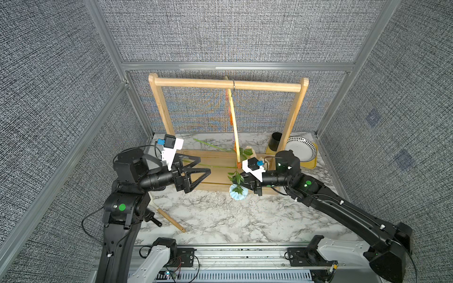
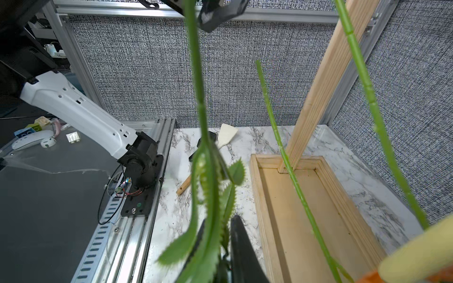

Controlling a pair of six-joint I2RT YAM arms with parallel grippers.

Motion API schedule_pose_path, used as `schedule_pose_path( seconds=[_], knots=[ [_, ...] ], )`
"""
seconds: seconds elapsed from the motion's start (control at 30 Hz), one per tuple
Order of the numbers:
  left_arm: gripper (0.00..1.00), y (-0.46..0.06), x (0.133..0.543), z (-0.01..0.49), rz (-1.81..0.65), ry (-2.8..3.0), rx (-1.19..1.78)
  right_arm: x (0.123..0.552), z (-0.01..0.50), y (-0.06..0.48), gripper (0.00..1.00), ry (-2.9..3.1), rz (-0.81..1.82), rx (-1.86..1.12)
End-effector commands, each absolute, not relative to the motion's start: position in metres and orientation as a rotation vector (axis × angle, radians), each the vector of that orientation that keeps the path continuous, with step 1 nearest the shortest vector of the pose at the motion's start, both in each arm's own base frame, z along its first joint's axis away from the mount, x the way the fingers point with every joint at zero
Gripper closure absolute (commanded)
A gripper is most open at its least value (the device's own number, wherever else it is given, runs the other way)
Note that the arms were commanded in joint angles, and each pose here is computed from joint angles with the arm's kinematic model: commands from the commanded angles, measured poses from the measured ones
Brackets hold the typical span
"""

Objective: Dry the flowers on a clothes hanger
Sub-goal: Pick up the flower at the center of the board.

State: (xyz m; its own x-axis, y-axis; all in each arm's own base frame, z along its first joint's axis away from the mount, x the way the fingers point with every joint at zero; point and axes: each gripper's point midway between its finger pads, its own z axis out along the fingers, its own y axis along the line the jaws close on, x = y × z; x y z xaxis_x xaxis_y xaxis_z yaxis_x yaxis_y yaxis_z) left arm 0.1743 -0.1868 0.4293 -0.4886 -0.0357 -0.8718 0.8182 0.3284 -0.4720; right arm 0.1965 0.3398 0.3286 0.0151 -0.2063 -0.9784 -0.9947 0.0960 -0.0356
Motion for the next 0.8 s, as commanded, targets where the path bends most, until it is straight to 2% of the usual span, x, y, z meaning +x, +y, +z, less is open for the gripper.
schedule_pose_path(
  seconds=[0.0,0.13,0.27,0.4,0.47,0.77],
  knots=[
    [0.00,-0.199,0.176,0.425,-1.223,1.701,0.806,0.202,0.339,0.348,0.83,1.396,1.052,-1.214],
    [0.01,-0.215,0.175,0.420,-1.204,1.680,0.894,0.199,0.337,0.358,0.83,1.412,1.093,-1.204],
    [0.07,-0.227,0.178,0.417,-1.210,1.681,0.941,0.197,0.336,0.364,0.83,1.414,1.116,-1.204],
    [0.18,-0.236,0.184,0.407,-1.170,1.695,0.966,0.197,0.338,0.366,0.83,1.412,1.133,-1.190],
    [0.27,-0.239,0.187,0.405,-1.142,1.694,0.962,0.198,0.338,0.367,0.83,1.416,1.135,-1.187],
    [0.58,-0.249,0.186,0.417,-1.188,1.635,0.980,0.197,0.337,0.369,0.83,1.418,1.133,-1.200]
  ],
)
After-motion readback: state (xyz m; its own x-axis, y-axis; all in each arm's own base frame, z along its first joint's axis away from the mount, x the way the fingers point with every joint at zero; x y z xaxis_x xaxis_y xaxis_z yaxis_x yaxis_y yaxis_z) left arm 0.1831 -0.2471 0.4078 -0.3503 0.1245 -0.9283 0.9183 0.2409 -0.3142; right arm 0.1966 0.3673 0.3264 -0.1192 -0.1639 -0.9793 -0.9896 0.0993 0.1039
